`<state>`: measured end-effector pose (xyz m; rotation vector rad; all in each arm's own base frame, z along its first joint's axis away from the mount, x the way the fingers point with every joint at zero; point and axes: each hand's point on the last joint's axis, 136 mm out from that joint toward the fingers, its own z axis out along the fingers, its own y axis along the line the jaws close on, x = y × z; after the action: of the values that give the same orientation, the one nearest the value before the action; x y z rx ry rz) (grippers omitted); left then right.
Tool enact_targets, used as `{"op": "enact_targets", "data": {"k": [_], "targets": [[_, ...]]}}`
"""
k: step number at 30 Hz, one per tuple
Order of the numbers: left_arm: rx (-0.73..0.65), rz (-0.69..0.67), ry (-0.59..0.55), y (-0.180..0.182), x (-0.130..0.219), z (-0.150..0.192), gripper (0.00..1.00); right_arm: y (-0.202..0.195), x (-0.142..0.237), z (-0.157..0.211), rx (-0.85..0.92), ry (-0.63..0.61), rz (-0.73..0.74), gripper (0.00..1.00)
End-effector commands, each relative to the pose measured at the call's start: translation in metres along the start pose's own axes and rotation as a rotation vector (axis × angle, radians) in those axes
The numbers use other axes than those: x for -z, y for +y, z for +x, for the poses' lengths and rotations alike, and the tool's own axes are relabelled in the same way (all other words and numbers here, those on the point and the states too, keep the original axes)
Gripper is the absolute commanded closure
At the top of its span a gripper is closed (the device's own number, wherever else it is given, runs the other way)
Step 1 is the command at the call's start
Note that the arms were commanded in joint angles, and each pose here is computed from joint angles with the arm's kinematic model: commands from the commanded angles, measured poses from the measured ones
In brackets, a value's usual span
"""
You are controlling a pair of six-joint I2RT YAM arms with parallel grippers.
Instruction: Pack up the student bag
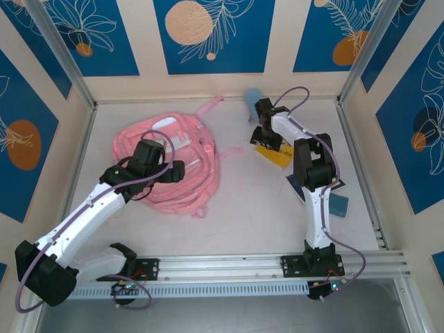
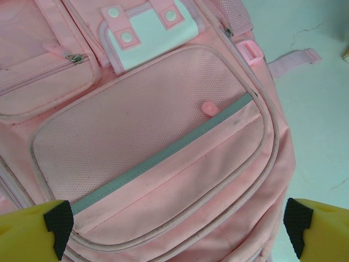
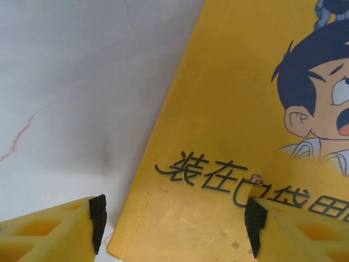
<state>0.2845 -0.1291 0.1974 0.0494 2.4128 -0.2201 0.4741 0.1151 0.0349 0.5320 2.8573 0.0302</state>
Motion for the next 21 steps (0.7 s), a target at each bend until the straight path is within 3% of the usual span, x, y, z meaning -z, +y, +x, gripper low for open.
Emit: {"op": "enact_targets", "data": {"k": [1,12,21], "targets": [[0.005,0.000,0.021,0.003,0.000,0.006,0.00,0.004,-0.008,0.015,0.009,0.099,-0.033,0.30],[0.004,0.032,0.040,-0.004,-0.004,0.006,0.00,-0.010,-0.020,0.071,0.059,0.289,-0.034,0.35],[0.006,0.055,0.063,-0.012,-0.011,0.005,0.00,-0.018,-0.005,0.119,0.100,0.338,-0.072,0.36]]}}
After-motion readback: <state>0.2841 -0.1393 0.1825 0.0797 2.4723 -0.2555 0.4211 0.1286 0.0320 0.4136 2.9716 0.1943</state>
